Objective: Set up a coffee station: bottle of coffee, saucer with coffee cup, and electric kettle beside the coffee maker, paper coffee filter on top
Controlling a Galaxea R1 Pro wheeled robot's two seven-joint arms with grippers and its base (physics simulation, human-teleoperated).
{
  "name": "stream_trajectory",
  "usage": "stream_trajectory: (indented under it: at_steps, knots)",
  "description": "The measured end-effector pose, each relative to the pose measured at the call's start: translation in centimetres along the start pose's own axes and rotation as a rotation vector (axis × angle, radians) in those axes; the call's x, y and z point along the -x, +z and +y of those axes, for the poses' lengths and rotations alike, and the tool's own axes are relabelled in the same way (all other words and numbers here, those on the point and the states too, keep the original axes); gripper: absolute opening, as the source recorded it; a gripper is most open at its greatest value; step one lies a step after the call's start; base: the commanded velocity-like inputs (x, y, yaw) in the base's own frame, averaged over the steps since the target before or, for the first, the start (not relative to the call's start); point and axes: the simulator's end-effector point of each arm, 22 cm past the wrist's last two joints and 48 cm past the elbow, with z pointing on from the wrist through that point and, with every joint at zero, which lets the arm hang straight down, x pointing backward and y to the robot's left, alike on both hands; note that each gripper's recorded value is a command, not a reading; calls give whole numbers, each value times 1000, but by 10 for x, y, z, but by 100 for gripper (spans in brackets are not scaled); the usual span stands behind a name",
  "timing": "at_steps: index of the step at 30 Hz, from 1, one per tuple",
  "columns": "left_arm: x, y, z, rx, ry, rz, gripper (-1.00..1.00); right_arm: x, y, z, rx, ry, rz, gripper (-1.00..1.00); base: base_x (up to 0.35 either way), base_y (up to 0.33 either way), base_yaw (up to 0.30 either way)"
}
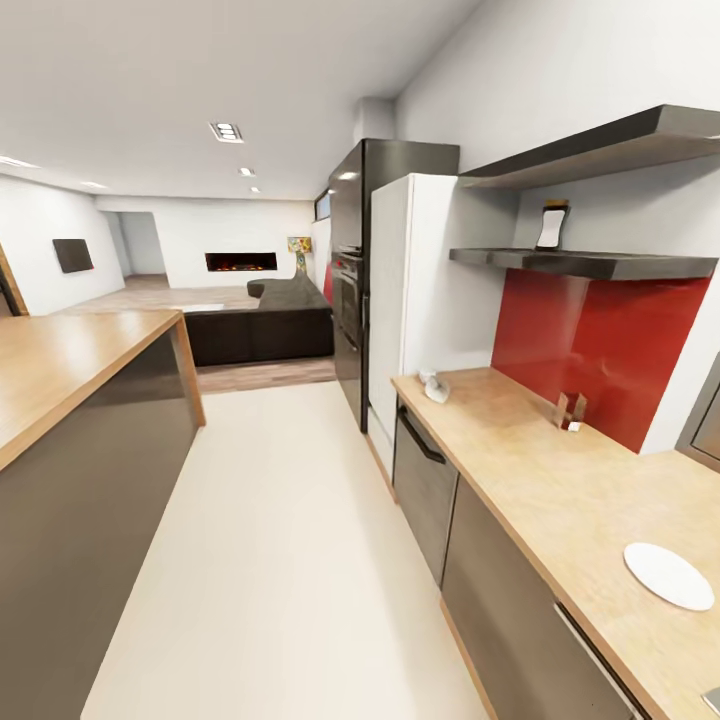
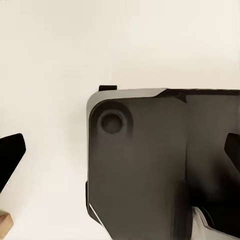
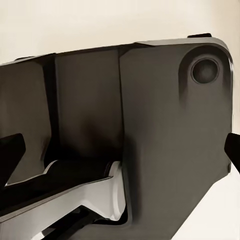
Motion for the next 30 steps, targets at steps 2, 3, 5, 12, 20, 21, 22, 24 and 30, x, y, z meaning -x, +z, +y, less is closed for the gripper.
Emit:
stream_trajectory:
  at_steps: [2,3,5,12,20,21,22,24,30]
  knots:
    - [0,0,0,0,0,0,100,0,0,0,0,0,0,100,310,185,0]
    - [0,0,0,0,0,0,100,0,0,0,0,0,0,100,301,203,0]
    - [0,0,0,0,0,1,100,0,0,0,0,0,0,100,297,210,0]
    - [0,0,0,0,0,1,100,0,0,0,0,0,0,100,292,221,0]
    - [0,0,1,1,0,0,100,0,0,0,0,0,0,100,290,217,0]
    - [0,0,1,1,0,0,100,0,0,0,0,0,0,100,290,215,0]
    - [0,0,1,1,0,0,100,0,0,0,0,0,0,100,291,212,0]
    - [0,0,1,1,0,0,100,0,0,0,-1,0,0,100,292,204,0]
    - [0,0,0,0,0,1,100,0,0,0,-1,3,0,100,314,118,-38]
